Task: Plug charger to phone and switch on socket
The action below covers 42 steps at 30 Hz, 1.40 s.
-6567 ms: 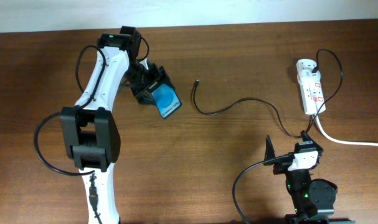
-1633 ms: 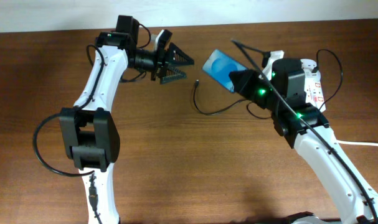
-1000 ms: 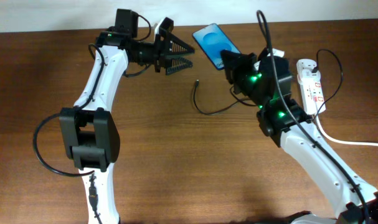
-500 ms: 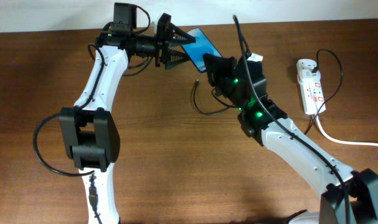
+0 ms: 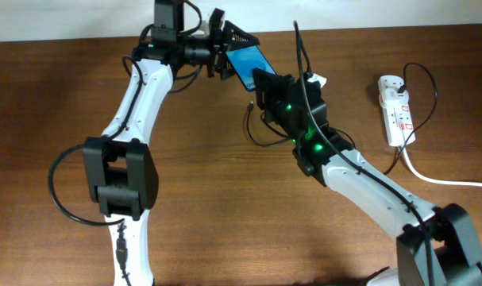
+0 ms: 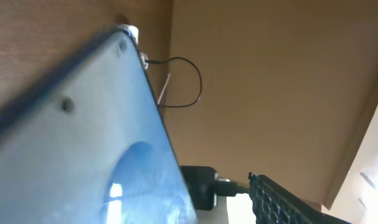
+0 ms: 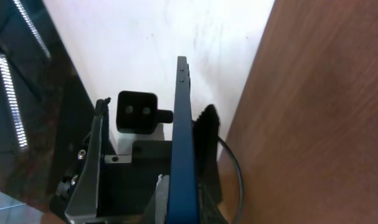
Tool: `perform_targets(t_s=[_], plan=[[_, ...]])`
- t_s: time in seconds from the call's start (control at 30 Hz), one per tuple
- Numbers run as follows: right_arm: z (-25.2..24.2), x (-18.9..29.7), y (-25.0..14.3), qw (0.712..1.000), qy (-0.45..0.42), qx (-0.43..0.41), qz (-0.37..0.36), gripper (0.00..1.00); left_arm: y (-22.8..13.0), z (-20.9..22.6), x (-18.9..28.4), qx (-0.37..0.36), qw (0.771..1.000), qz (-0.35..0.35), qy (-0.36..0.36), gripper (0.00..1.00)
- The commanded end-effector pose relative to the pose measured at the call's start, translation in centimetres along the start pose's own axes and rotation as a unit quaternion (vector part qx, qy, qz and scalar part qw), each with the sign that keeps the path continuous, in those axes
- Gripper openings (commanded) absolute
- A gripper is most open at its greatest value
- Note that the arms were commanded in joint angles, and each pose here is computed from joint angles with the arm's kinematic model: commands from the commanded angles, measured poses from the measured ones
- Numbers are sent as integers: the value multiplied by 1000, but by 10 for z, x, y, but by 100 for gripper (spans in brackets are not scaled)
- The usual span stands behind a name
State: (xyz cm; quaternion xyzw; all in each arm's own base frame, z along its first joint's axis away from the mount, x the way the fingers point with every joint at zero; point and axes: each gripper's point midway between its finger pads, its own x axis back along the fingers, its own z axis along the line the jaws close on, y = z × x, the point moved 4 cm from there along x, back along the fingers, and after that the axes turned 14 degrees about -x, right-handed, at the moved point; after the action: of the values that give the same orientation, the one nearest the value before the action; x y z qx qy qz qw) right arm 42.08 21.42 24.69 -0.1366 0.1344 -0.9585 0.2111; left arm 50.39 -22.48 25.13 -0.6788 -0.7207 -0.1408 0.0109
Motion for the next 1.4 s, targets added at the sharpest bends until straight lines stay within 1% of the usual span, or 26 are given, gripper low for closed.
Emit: perform_targets(t_s=[0.0, 0.1, 0.13, 0.17, 0.23, 0.3, 0.33, 0.43, 0.6, 0.7, 0.8, 0.93, 0.97, 1.0, 1.03, 1.1, 1.17, 1.2, 1.23, 1.3, 1.33, 1.37], plan=[[8, -2, -3, 1000, 15, -14, -2, 4, 2, -2, -1, 4, 1000, -3, 1, 70], [8, -2, -3, 1000, 16, -14, -3, 4, 2, -1, 0, 8, 1000, -3, 1, 67], [8, -2, -2, 1000, 16, -14, -4, 4, 2, -1, 0, 12, 1000, -3, 1, 63], [8, -2, -2, 1000, 16, -14, -5, 4, 2, -1, 0, 15, 1000, -4, 2, 59], [7, -2, -2, 1000, 16, -14, -5, 4, 3, 0, 0, 17, 1000, -9, 7, 41], [6, -2, -2, 1000, 12, -14, -6, 4, 5, 2, 0, 29, 999, -17, 15, 33], [5, -2, -1, 1000, 11, -14, -7, 4, 7, 4, 0, 35, 999, -24, 22, 31], [5, -2, -1, 1000, 9, -14, -7, 4, 11, 7, 1, 41, 998, -38, 33, 29], [4, -2, -4, 1000, 6, -14, 2, 4, 14, 10, 1, 42, 997, -49, 44, 23], [4, -2, -4, 1000, 6, -14, 1, 4, 15, 11, 1, 43, 997, -53, 47, 13], [4, -2, -4, 1000, 6, -14, 1, 4, 16, 12, 1, 43, 996, -57, 51, 0], [4, -2, -4, 1000, 7, -14, 2, 5, 16, 12, 1, 53, 996, -58, 51, 0], [5, -2, -4, 1000, 8, -14, 2, 9, 16, 12, 1, 53, 995, -59, 53, 0], [5, -2, -4, 1000, 8, -14, 2, 17, 16, 13, 1, 52, 995, -61, 54, 0], [5, -2, -4, 1000, 8, -14, 2, 19, 17, 13, 1, 52, 995, -61, 54, 0], [5, -2, -4, 1000, 8, -14, 2, 37, 17, 14, 3, 52, 995, -63, 55, 0], [5, -2, -3, 1000, 8, -13, 1, 52, 19, 15, 6, 53, 995, -66, 55, 0], [5, -2, -3, 1000, 8, -9, 1, 62, 20, 16, 10, 47, 995, -69, 56, 0], [5, -2, -3, 1000, 8, 4, 1, 73, 22, 17, 14, 37, 995, -72, 58, 0], [4, -2, -3, 999, 6, 47, 0, 84, 26, 19, 23, 22, 995, -77, 58, 0], [1, -2, -1, 996, -2, 84, -3, 91, 27, 20, 30, 10, 995, -77, 55, 0], [-3, -1, 2, 992, -13, 122, -4, 97, 27, 19, 37, -7, 996, -73, 46, 0]])
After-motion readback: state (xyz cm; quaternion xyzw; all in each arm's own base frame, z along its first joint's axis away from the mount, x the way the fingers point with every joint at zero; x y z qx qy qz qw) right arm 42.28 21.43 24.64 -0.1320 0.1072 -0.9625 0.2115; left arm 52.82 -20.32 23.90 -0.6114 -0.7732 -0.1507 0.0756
